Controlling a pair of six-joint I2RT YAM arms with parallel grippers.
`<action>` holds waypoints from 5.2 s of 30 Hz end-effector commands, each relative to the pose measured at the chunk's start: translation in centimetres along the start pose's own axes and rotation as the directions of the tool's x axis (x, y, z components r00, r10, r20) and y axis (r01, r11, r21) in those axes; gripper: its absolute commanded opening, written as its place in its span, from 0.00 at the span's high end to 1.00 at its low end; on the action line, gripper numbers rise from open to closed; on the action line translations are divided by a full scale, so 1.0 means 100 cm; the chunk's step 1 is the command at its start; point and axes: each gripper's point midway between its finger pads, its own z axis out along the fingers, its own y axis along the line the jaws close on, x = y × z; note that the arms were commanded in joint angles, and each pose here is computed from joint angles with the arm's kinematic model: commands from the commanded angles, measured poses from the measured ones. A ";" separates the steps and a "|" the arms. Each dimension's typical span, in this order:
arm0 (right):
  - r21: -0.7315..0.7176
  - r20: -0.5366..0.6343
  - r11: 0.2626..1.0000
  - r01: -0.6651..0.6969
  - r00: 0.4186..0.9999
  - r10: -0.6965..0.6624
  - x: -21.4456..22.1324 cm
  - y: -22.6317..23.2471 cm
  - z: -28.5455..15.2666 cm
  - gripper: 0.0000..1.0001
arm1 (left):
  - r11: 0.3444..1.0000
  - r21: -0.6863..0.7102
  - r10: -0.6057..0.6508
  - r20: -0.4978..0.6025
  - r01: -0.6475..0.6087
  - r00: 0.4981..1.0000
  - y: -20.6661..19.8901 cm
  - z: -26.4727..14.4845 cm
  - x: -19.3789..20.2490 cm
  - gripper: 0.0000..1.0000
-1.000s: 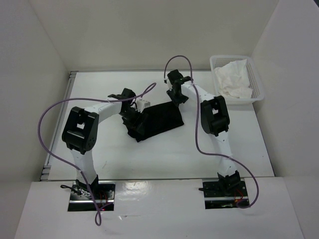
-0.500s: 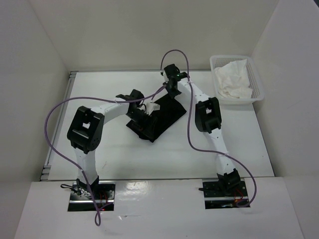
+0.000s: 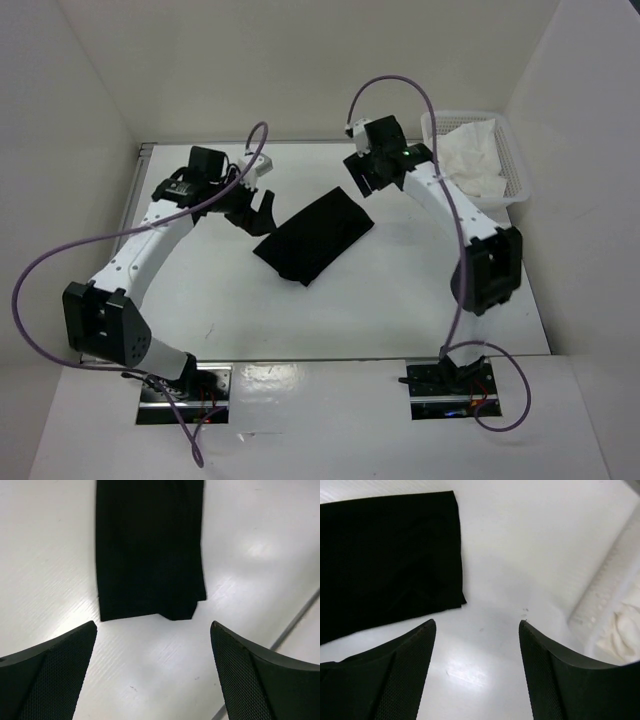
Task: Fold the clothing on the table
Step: Fold the skirt
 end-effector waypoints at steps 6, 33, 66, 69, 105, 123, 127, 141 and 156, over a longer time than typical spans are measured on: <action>-0.055 -0.049 0.997 -0.049 0.998 0.046 0.071 -0.011 -0.019 0.26 | 0.962 0.023 -0.259 -0.221 0.271 0.940 0.039 0.047 0.113 0.06; -0.120 -0.111 0.980 -0.157 0.983 0.144 0.119 -0.023 -0.038 0.26 | 0.894 0.151 -0.377 -0.256 0.421 0.890 0.091 0.104 0.148 0.27; -0.150 -0.153 0.975 -0.166 0.978 0.143 0.125 -0.017 -0.027 0.26 | 0.918 0.186 -0.284 -0.308 0.350 0.908 0.100 0.105 0.149 0.27; -0.150 -0.153 0.975 -0.166 0.978 0.143 0.125 -0.017 -0.027 0.26 | 0.916 0.195 -0.273 -0.343 0.352 0.899 0.093 0.107 0.161 0.27; -0.470 -0.233 0.810 -0.352 0.934 0.270 0.125 0.002 0.046 0.17 | 0.903 0.164 -0.309 -0.394 0.397 0.866 0.074 0.108 0.173 1.00; -0.521 -0.203 0.789 -0.326 0.945 0.256 0.100 -0.009 0.109 0.17 | 0.922 0.140 -0.276 -0.412 0.360 0.868 0.068 0.117 0.168 1.00; -0.521 -0.211 0.787 -0.330 0.944 0.256 0.098 -0.011 0.121 0.17 | 0.925 0.132 -0.275 -0.414 0.356 0.868 0.070 0.116 0.167 1.00; -0.592 -0.244 0.743 -0.313 0.948 0.204 0.103 0.021 0.123 0.18 | 0.923 0.132 -0.278 -0.421 0.362 0.863 0.072 0.118 0.167 1.00; -0.566 -0.070 0.802 -0.188 0.981 0.181 0.040 -0.013 0.048 0.18 | 0.919 0.145 -0.274 -0.428 0.365 0.861 0.066 0.119 0.169 1.00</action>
